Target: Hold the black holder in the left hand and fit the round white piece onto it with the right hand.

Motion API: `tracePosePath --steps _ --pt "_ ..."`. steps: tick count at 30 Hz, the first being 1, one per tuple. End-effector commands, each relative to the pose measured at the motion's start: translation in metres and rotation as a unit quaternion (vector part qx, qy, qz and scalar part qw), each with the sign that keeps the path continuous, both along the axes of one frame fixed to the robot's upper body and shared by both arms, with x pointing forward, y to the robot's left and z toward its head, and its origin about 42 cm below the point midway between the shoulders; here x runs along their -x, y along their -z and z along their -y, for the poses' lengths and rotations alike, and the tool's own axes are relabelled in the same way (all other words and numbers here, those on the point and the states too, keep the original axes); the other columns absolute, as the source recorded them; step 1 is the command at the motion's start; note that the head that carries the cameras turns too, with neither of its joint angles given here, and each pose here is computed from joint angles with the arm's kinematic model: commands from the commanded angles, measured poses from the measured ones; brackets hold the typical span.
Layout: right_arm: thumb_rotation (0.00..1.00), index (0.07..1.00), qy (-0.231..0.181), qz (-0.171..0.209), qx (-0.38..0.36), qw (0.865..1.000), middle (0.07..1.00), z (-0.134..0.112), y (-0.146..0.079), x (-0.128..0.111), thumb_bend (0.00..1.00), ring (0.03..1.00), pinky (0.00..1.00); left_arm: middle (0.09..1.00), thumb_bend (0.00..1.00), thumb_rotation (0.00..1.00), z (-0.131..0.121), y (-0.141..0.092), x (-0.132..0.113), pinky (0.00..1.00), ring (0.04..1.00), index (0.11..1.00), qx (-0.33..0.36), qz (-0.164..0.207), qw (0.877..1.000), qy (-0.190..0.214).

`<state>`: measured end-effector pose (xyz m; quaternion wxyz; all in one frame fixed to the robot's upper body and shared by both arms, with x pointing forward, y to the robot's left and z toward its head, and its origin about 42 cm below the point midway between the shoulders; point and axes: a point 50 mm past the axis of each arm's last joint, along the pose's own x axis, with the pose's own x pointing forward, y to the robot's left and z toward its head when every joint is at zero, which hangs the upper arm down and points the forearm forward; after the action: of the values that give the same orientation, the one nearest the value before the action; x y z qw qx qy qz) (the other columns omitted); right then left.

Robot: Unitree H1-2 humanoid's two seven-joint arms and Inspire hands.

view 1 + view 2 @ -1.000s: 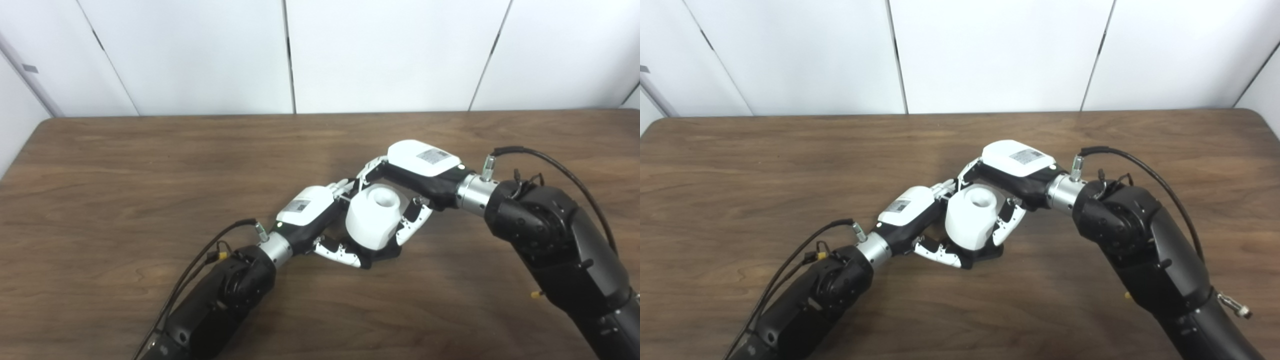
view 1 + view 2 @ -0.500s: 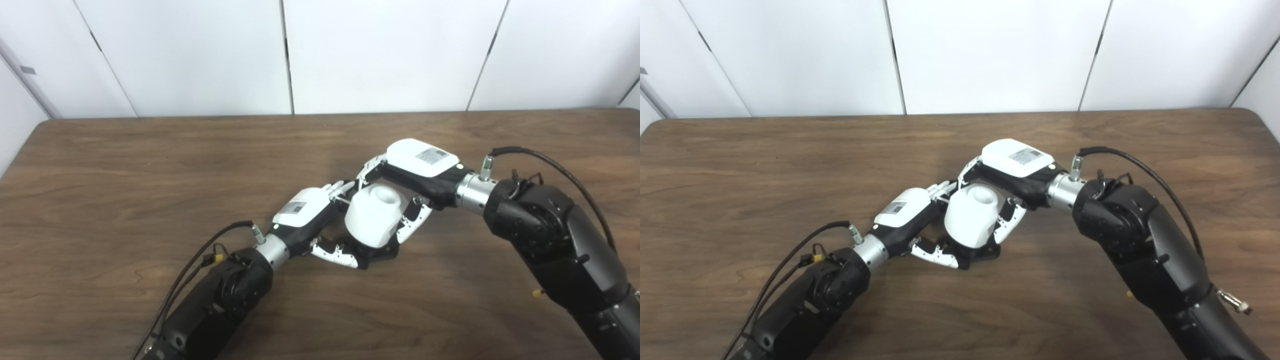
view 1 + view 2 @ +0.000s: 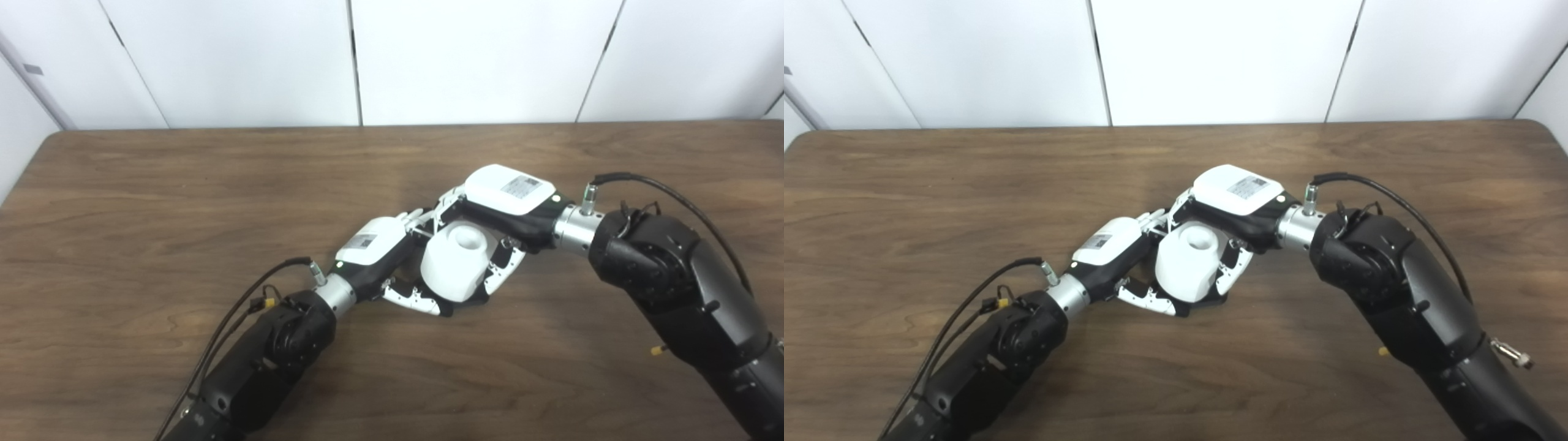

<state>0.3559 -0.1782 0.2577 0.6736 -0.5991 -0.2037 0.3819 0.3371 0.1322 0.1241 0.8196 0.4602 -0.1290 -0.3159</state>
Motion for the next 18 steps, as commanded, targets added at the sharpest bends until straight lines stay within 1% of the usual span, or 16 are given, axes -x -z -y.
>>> tracePosePath --steps 1,6,13,18 --pt "0.14 0.481 -0.016 0.002 0.019 1.000 0.729 -0.002 -0.002 0.001 0.52 0.818 0.81 0.973 0.52 0.07 0.000 0.031 0.014 0.98 1.000 0.485 -0.057 -0.063 0.996 0.016" --pt "0.14 0.482 -0.025 0.014 0.023 0.999 0.732 -0.007 -0.008 0.004 0.52 0.819 0.82 0.971 0.52 0.07 0.000 0.031 0.013 0.98 1.000 0.485 -0.058 -0.062 0.996 0.017" --pt "0.14 0.480 -0.076 0.070 0.028 0.994 0.716 -0.021 -0.026 0.021 0.53 0.815 0.81 0.969 0.52 0.07 0.001 0.033 0.013 0.98 1.000 0.483 -0.060 -0.061 0.996 0.014" --pt "0.14 0.480 -0.082 0.074 0.039 0.993 0.715 -0.025 -0.028 0.026 0.53 0.819 0.81 0.961 0.52 0.07 0.001 0.033 0.013 0.97 1.000 0.482 -0.058 -0.056 0.997 0.015"
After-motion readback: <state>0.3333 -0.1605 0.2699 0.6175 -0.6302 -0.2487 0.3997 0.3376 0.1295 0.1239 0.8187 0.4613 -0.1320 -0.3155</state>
